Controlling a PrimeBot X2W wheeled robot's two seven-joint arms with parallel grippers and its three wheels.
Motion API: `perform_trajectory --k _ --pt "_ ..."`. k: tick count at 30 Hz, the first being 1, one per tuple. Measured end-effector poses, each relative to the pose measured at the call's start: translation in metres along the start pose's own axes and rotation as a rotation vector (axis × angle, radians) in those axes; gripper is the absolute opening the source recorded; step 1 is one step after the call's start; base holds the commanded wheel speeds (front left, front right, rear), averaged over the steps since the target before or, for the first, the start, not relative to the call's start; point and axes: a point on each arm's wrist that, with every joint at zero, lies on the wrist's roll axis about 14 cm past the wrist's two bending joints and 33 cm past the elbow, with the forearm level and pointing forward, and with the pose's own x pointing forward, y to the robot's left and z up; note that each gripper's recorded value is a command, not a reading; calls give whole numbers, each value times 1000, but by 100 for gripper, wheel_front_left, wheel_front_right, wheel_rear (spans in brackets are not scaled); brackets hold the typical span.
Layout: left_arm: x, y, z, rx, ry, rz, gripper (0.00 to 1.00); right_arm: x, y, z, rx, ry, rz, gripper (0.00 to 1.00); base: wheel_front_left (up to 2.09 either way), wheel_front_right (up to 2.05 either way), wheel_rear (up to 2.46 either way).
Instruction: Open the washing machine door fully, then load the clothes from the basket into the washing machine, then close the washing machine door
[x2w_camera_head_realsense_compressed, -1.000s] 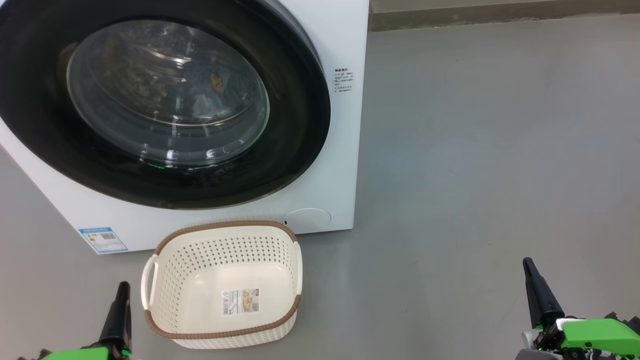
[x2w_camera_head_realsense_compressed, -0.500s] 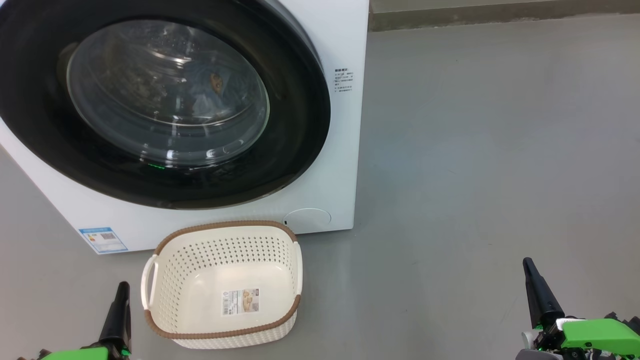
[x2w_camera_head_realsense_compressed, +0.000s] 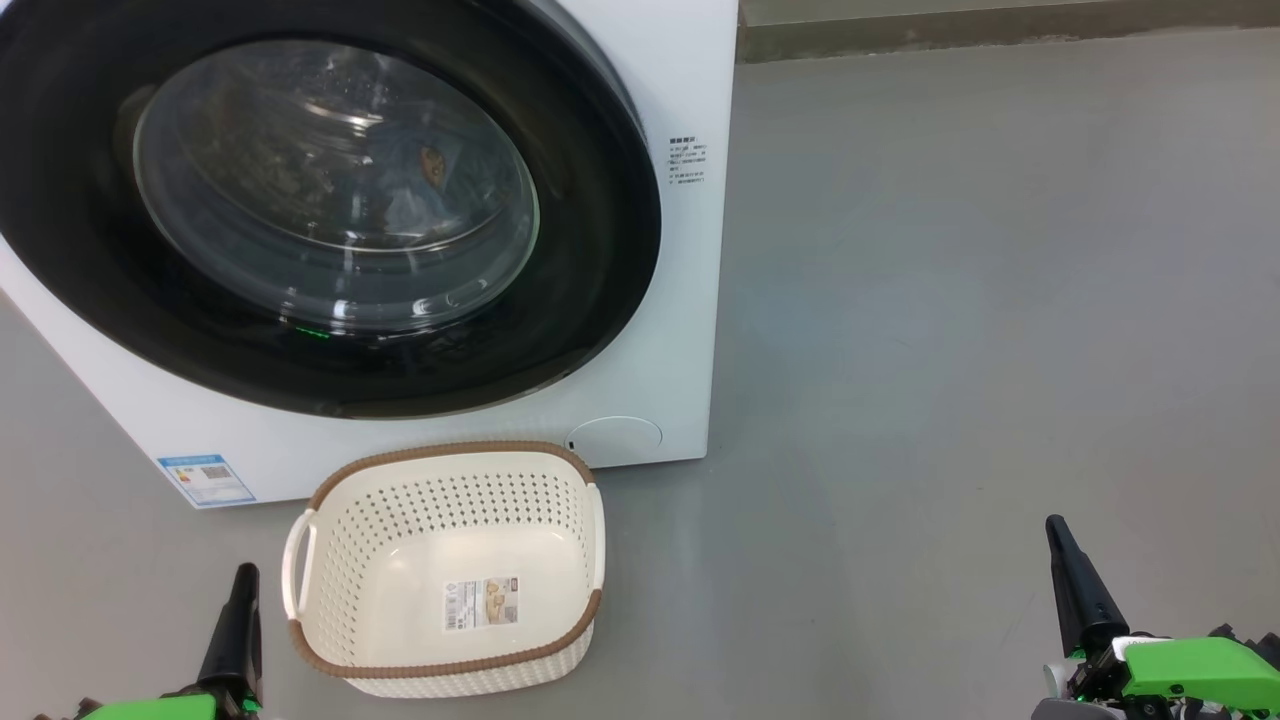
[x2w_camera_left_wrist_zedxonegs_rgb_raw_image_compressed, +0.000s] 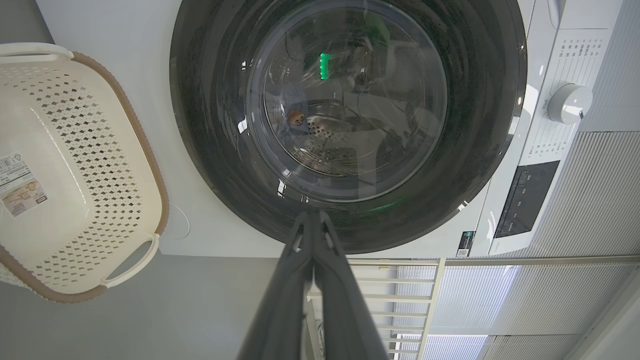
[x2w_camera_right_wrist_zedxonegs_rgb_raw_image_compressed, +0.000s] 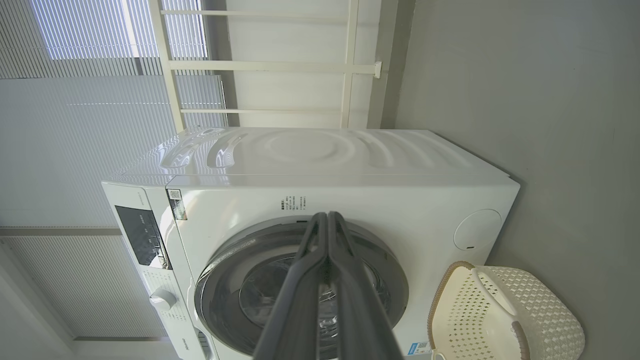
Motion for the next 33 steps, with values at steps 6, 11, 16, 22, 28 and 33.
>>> perform_trajectory --k 6,11,16,22,28,33 --pt "0 0 0 0 -1 0 0 0 0 0 0 0 0 0 0 0 0" --pt "0 0 0 0 -1 0 0 0 0 0 0 0 0 0 0 0 0" --pt "0 0 0 0 -1 0 0 0 0 0 0 0 0 0 0 0 0" --pt "0 0 0 2 -1 0 0 0 0 0 0 0 0 0 0 0 0" --pt "0 0 1 2 -2 0 0 0 0 0 0 0 0 0 0 0 0" --pt "0 0 1 2 -2 0 0 0 0 0 0 0 0 0 0 0 0"
